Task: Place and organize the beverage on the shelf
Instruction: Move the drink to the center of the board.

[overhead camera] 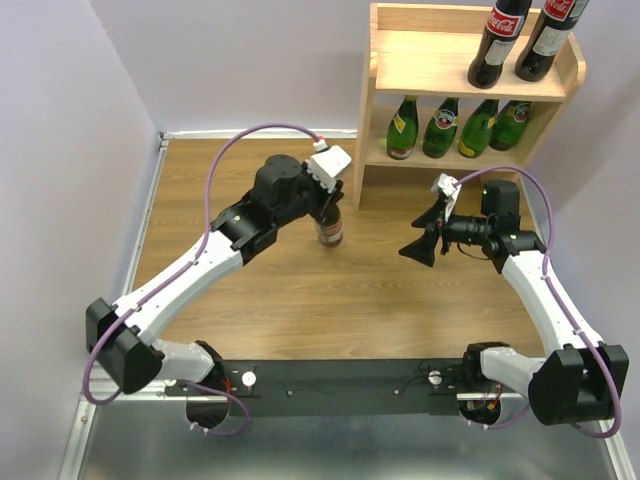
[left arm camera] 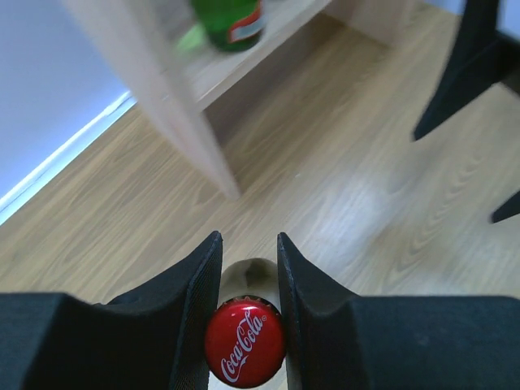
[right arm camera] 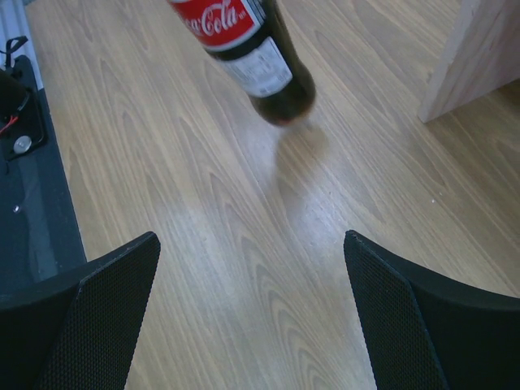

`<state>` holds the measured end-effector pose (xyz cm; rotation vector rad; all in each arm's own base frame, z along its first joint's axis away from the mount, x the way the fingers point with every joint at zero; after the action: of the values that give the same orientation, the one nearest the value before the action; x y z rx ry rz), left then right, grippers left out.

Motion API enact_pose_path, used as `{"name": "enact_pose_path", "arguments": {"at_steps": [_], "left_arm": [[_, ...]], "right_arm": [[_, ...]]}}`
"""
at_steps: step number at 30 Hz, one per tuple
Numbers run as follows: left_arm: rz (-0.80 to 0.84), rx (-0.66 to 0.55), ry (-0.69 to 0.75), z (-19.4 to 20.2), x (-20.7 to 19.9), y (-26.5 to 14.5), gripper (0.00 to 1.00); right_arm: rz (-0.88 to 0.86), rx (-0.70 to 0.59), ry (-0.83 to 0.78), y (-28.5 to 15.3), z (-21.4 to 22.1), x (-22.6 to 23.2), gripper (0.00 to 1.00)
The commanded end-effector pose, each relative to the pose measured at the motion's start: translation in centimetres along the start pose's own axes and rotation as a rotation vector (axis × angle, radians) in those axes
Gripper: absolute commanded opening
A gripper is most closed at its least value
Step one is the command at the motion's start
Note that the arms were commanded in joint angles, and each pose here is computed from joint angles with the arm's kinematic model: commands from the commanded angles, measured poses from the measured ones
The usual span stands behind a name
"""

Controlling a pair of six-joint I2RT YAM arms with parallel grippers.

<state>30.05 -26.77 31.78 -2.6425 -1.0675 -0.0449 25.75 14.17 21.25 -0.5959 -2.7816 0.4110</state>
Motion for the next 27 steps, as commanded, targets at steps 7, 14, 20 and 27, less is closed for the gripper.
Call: {"name": "enact_pose_path", "arguments": {"at_steps": [7,14,20,27], "left_arm": [[0.245,-0.373,0.1,-11.9,-5.2,2.3,0.0],[0.307,-0.364,0.117,-11.3,-7.3,5.7,0.0],[0.324,-0.382,0.12,-10.8,-8.3,6.7,0.0],[0.335,-0.371,0.11,-9.4,-8.9,8.0,0.0]], "right_arm": [[0.042,0.005,-0.061,-0.3,0.0,-0.4,1.0],[0.036,-0.001,-0.112,-0.4,0.1,-0.1,1.0],[0.032,-0.006,-0.145,-0.5,0.1,0.1,1.0],[0.036,-0.004,-0.148,-0.5,0.1,0.0,1.0]]}}
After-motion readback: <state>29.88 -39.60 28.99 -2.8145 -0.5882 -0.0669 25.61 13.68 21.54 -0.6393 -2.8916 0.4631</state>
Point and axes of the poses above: each gripper's point midway between its finger pads, its own y axis out along the fingers, its own x axis along the line the jaws close on, z = x × y, the point moved 2 cm from there along -y, back along the fingers, and after that the axes turned 1 degree about y, right-handed, at the moved point
